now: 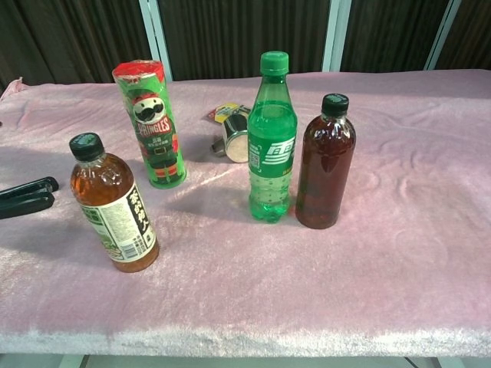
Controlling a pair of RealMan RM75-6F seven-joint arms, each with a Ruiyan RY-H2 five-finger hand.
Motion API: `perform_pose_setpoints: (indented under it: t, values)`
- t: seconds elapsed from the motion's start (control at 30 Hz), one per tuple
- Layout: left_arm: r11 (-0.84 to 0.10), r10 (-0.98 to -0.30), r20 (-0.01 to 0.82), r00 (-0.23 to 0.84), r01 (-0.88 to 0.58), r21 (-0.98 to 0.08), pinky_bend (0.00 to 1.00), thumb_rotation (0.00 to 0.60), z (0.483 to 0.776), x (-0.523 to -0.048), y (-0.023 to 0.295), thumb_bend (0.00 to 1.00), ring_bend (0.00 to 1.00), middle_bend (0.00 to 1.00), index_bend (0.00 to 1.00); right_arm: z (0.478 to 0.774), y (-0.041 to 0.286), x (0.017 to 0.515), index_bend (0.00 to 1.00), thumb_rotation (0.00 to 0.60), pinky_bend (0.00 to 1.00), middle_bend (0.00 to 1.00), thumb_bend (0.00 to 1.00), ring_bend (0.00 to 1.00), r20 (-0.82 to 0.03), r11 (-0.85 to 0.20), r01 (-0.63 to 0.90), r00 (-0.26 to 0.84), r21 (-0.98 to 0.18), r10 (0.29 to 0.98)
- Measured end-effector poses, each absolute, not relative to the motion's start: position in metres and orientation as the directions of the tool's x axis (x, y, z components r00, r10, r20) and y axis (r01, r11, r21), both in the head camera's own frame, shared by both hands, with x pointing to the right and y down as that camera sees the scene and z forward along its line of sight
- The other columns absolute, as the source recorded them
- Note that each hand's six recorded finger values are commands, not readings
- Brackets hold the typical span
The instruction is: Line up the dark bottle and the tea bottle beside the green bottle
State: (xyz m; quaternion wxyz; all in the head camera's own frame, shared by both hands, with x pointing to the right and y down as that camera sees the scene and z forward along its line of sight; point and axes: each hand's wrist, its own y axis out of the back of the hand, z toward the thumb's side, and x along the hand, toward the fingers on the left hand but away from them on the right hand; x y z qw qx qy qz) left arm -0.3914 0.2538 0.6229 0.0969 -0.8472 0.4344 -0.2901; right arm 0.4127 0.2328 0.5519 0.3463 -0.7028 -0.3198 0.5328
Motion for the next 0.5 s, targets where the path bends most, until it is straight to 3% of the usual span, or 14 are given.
perform_pose_setpoints:
  t: [0.2,0.5]
  values:
    - [-0.616,-0.778,0.381,0.500,-0.727,-0.302,0.03,0.600,0.655,-0.352,0.268,0.31,0.00,0.00,0.00,0.545,0.239,0.423,0.00,0.600,0.11,0.00,0.33,0.00,-0.533,-0.567,0.096,0.243,-0.818,0.811]
    - [-0.618,-0.772,0.408,0.488,-0.725,-0.302,0.05,0.600,0.679,-0.324,0.259,0.31,0.00,0.00,0.00,0.545,0.241,0.421,0.00,0.600,0.11,0.00,0.33,0.00,-0.543,-0.583,0.098,0.268,-0.806,0.796]
